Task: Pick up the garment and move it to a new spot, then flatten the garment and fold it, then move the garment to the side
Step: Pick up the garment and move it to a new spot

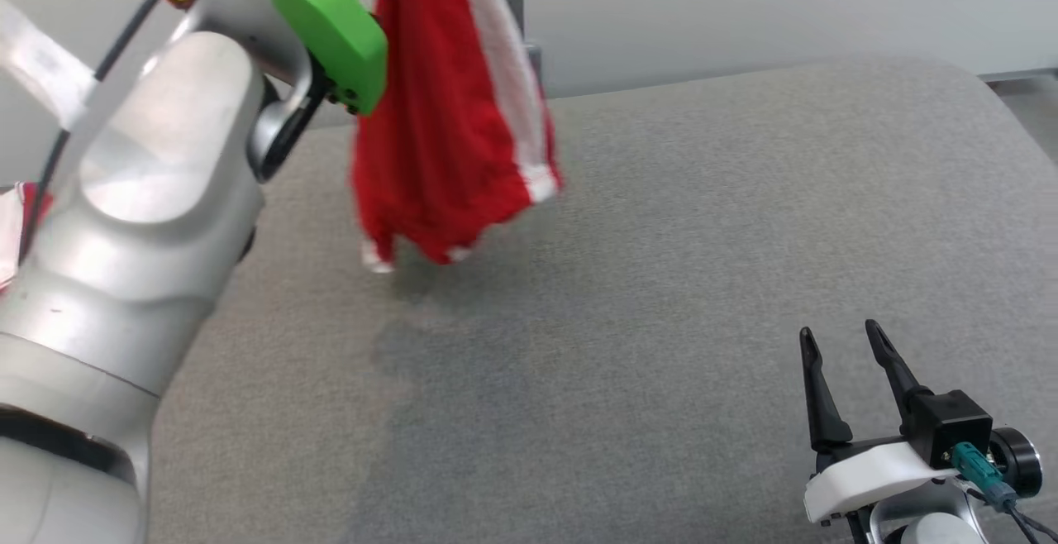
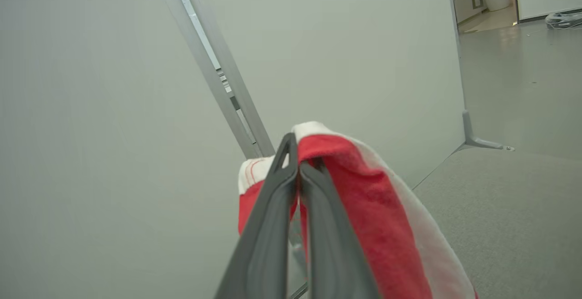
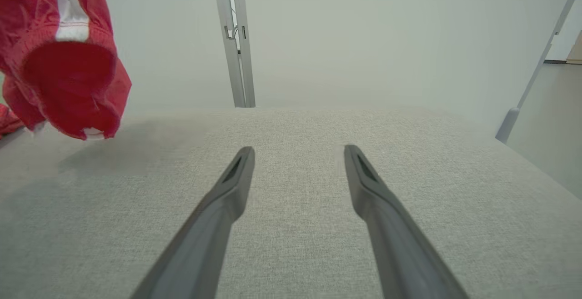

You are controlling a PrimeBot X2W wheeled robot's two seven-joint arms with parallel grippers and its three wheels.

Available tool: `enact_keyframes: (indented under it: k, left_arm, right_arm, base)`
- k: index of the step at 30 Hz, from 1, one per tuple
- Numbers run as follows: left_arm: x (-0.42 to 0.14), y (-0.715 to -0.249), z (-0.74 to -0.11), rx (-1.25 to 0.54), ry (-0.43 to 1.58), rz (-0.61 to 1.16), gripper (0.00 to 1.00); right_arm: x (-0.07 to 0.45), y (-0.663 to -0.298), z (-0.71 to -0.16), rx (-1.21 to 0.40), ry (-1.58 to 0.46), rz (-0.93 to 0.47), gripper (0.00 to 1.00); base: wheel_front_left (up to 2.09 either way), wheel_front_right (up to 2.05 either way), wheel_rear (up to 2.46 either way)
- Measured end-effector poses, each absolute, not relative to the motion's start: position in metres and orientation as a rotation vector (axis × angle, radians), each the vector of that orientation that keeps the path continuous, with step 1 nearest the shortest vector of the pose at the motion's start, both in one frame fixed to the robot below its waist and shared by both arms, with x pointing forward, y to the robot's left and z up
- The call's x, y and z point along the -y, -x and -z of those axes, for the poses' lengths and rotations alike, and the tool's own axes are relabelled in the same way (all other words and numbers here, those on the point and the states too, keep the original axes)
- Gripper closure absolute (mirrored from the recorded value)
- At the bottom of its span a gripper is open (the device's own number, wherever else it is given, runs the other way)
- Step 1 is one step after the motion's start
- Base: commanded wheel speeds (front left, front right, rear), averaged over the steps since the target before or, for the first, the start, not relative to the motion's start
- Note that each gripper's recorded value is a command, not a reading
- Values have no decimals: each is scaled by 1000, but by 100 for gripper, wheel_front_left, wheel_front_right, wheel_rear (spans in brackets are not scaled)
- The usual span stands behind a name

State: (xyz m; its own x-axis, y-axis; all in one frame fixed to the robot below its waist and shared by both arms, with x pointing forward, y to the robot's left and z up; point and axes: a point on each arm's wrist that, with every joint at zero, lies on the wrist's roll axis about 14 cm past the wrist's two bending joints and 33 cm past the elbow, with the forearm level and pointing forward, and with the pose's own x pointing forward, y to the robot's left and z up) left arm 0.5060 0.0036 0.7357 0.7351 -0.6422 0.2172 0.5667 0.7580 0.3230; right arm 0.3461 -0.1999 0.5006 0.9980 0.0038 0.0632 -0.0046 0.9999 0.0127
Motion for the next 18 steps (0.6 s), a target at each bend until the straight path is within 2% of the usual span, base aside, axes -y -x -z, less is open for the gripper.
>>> enact_keyframes:
  k: [3, 7, 14, 18]
  left_arm:
    - [32, -494, -715, 297, -190, 757, 100]
    - [50, -487, -647, 151, -128, 795, 100]
    - [16, -473, -503, -170, -53, 628, 100]
    - [-14, -462, -453, -269, -44, 491, 100]
  right_arm:
    - [214, -337, -502, 69, -10, 41, 0]
    - [225, -331, -498, 56, -12, 77, 0]
    - [223, -338, -483, 6, -28, 74, 0]
    - [215, -347, -479, -6, -31, 48, 0]
  base:
    - [0, 0, 0]
    - [0, 0, 0]
    - [0, 0, 0]
    - [0, 0, 0]
